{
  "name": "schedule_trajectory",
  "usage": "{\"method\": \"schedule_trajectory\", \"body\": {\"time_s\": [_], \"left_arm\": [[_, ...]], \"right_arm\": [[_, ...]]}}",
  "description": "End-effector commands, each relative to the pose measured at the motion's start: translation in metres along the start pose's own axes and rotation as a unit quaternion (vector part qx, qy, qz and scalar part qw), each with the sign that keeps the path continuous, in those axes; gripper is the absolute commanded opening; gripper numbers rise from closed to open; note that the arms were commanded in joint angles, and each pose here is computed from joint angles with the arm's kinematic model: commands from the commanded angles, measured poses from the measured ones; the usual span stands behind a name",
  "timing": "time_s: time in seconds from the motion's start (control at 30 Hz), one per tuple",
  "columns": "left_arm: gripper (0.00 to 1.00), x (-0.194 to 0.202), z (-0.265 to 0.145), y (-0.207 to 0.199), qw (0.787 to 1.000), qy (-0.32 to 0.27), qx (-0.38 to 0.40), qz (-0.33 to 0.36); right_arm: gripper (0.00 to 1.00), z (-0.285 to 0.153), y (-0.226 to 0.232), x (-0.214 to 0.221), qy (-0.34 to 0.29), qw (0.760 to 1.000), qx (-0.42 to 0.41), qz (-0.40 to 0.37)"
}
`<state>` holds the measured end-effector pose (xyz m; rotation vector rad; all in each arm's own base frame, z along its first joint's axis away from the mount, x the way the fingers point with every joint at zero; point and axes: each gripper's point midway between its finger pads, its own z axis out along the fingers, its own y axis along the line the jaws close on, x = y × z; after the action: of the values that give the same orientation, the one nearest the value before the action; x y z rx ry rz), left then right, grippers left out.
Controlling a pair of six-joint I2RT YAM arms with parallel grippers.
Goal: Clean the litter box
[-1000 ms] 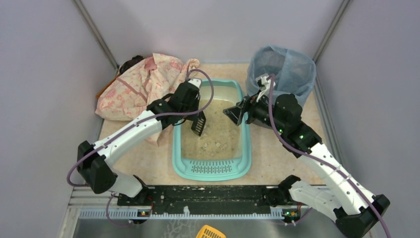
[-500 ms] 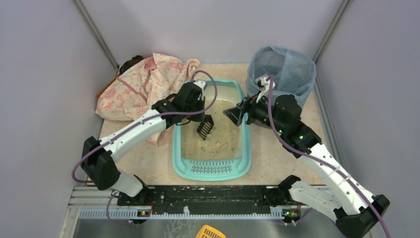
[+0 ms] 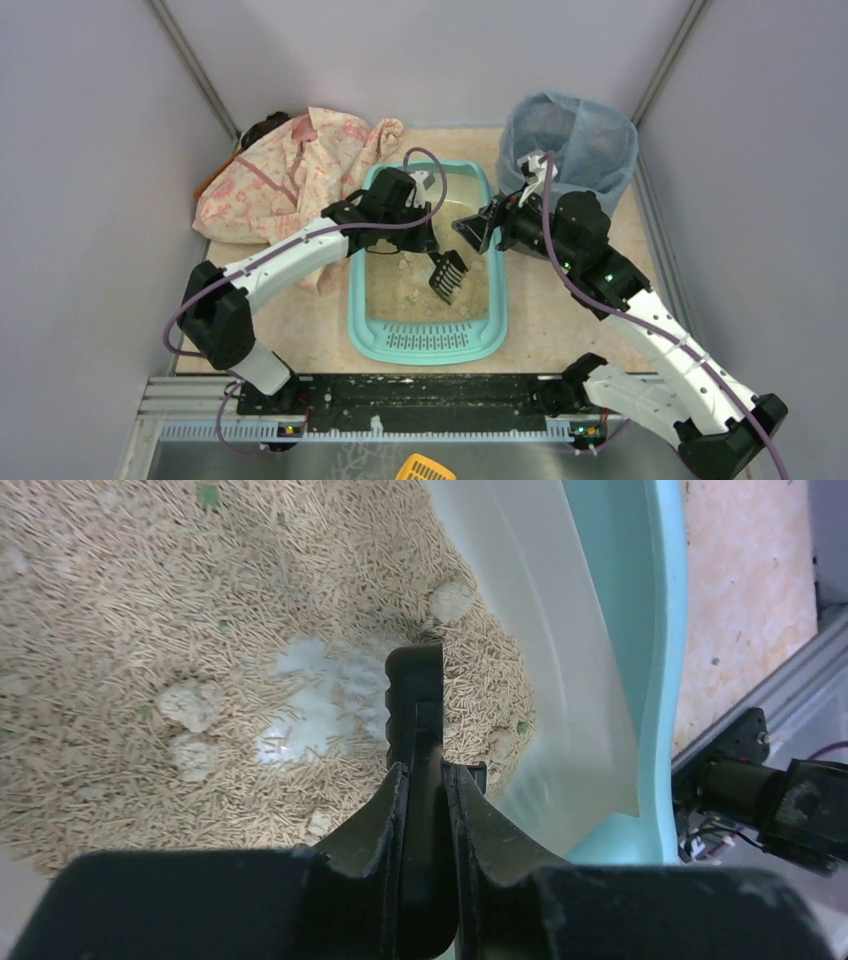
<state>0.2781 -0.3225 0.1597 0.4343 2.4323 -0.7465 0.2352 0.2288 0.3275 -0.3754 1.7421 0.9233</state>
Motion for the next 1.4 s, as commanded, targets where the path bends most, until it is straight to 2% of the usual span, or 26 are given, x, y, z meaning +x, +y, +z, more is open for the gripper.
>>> {"method": "schedule_trajectory", "body": {"time_s": [0.0, 0.33, 0.5, 0.67, 0.9, 1.17, 1.37], "left_arm": [[0.00, 0.046, 0.007, -0.001, 0.995, 0.080, 0.038, -0.034], [0.00, 0.064, -0.003, 0.011, 0.983, 0.072, 0.116, -0.121], [0.00, 0.060, -0.006, 0.008, 0.981, 0.061, 0.129, -0.132], [0.00, 0.040, -0.019, 0.005, 0.974, 0.036, 0.163, -0.152], [0.00, 0.000, -0.044, 0.024, 0.966, -0.043, 0.173, -0.187], [0.00, -0.020, -0.056, 0.026, 0.959, -0.081, 0.178, -0.207], [0.00, -0.032, -0.078, 0.043, 0.954, -0.118, 0.171, -0.218]], "right_arm": [[0.76, -0.004, 0.002, -0.016, -0.032, 0.999, -0.004, -0.014], [0.76, 0.000, 0.002, -0.013, -0.029, 1.000, -0.008, -0.006], [0.76, 0.001, 0.003, -0.012, -0.028, 1.000, -0.011, -0.003], [0.76, 0.000, 0.002, -0.010, -0.026, 1.000, -0.009, -0.001], [0.76, -0.003, 0.000, -0.008, -0.025, 1.000, -0.004, -0.003], [0.76, -0.001, -0.001, -0.006, -0.023, 1.000, -0.003, -0.003], [0.76, -0.002, -0.002, -0.006, -0.022, 1.000, 0.001, -0.005]]}}
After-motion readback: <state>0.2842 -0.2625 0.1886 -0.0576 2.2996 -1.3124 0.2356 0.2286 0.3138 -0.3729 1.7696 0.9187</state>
